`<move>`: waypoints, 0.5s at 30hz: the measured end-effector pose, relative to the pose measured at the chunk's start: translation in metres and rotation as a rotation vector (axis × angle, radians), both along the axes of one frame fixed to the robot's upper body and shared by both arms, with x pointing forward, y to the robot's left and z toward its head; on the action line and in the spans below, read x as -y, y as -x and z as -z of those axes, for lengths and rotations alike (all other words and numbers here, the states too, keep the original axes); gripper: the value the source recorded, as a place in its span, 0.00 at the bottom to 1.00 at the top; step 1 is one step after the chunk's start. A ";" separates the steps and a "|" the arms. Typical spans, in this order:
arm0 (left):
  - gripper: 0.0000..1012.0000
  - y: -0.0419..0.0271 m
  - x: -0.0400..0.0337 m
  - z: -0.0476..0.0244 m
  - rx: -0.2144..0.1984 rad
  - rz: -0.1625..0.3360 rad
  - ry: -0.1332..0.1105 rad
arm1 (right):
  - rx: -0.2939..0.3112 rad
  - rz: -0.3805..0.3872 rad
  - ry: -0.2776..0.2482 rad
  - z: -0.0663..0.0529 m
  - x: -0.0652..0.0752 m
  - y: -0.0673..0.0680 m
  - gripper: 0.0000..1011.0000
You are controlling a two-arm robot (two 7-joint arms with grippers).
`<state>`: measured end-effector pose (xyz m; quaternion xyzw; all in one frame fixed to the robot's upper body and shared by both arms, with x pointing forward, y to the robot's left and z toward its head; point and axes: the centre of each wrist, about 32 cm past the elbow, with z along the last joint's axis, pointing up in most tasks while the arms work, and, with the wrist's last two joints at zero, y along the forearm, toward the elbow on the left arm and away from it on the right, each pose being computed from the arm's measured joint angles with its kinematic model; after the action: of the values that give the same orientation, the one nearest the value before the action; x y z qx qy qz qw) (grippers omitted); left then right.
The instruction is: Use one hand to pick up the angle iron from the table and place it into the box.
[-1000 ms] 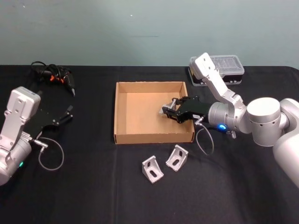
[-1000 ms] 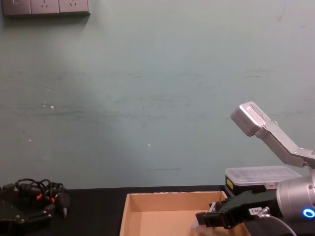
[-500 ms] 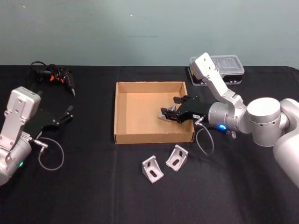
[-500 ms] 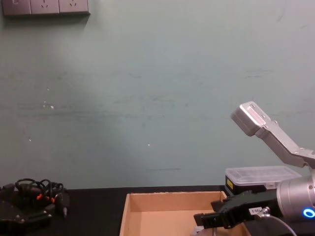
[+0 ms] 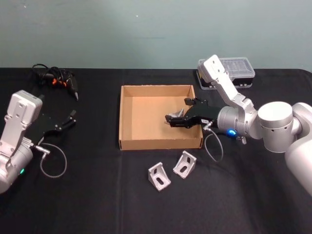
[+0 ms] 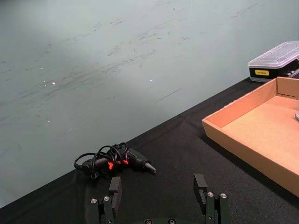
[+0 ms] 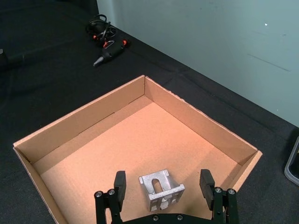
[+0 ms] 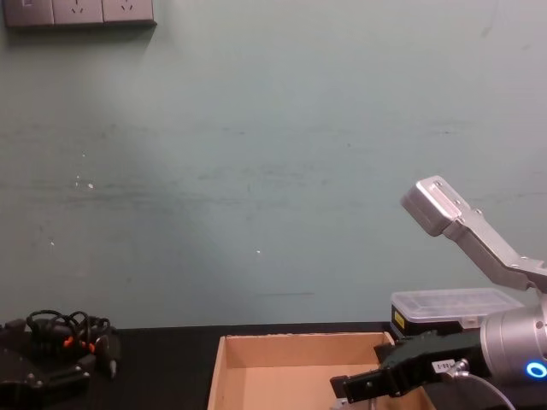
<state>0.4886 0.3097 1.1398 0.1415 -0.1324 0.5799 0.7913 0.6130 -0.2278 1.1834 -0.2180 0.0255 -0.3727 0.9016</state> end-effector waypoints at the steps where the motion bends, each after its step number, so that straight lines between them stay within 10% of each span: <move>1: 1.00 0.0000 0.0000 0.0000 0.000 0.000 0.000 | 0.000 0.000 0.000 0.000 0.000 0.000 0.99; 15: 1.00 0.0000 0.0000 0.0000 0.000 0.000 0.000 | 0.031 -0.013 -0.030 -0.011 0.006 0.028 0.99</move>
<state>0.4886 0.3096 1.1398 0.1414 -0.1325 0.5799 0.7913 0.5847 -0.2335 1.1947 -0.1989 0.0155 -0.3696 0.9075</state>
